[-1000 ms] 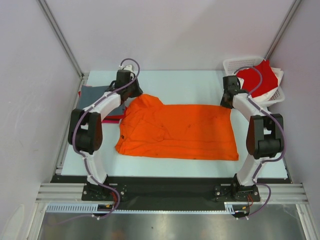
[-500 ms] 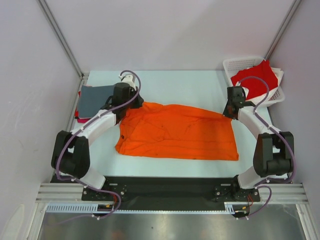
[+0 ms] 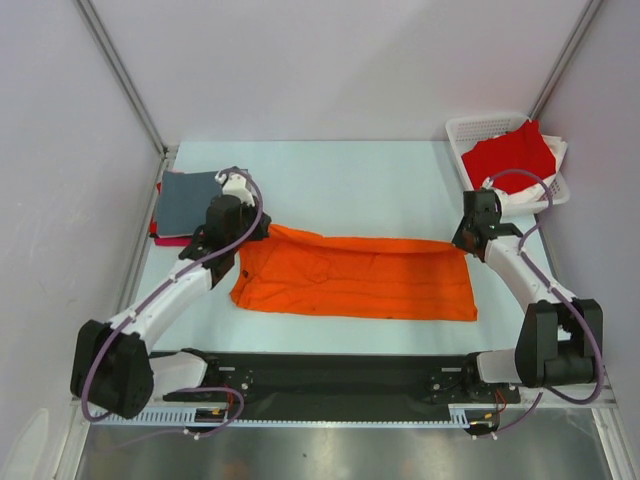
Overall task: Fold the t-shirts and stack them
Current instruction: Fold the tshirt
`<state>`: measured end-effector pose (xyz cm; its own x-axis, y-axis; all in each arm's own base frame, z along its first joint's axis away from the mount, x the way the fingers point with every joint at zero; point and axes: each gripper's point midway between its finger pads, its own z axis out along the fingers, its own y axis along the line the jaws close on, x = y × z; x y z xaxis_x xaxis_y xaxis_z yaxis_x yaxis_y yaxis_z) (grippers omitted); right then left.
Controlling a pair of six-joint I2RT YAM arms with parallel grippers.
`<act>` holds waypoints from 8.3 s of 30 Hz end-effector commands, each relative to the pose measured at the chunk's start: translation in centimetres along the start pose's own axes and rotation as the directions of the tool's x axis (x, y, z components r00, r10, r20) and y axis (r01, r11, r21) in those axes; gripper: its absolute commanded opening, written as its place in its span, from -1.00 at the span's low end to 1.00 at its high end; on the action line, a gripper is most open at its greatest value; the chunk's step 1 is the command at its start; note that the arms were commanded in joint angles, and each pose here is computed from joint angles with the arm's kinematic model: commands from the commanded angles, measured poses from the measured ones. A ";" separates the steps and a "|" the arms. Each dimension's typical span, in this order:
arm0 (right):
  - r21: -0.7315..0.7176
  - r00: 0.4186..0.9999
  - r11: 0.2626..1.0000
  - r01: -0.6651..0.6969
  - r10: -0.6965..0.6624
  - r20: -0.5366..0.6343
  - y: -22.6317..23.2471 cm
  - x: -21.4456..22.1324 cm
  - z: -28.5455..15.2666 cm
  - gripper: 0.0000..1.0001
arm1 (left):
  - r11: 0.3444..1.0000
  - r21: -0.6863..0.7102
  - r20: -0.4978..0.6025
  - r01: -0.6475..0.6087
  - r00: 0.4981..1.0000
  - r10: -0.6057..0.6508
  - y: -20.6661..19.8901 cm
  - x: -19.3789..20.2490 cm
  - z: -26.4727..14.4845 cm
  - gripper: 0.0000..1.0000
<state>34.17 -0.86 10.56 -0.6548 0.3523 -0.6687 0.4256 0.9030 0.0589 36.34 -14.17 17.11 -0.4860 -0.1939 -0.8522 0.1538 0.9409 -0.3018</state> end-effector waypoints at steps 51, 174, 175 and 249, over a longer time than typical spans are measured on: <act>-0.821 0.991 0.570 0.019 -0.117 -0.059 24.6 8.2 -11.6 0.08 | 0.957 -0.115 -0.158 0.267 0.946 -0.283 2.7 10.9 -5.5 0.31; -0.989 0.803 0.007 -0.144 -0.584 -0.122 38.2 24.2 -14.2 0.27 | 0.809 -0.540 -0.361 0.231 0.805 -0.470 7.1 13.7 1.3 0.21; -0.989 0.797 0.001 -0.150 -0.591 -0.121 37.9 24.4 -14.4 0.26 | 0.807 -0.545 -0.368 0.225 0.801 -0.472 7.2 14.1 1.4 0.21; -0.784 0.914 0.568 0.249 -0.406 -0.004 23.1 18.8 -16.4 -0.07 | 0.885 -0.366 -0.240 0.289 0.889 -0.390 4.7 10.4 -6.3 0.25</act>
<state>18.86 36.21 12.77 -0.8048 -0.0974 -0.5856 -0.5196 0.5925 0.6156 28.29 -10.34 8.69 -0.7138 -0.4791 -0.5108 -0.3534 0.8761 -0.3279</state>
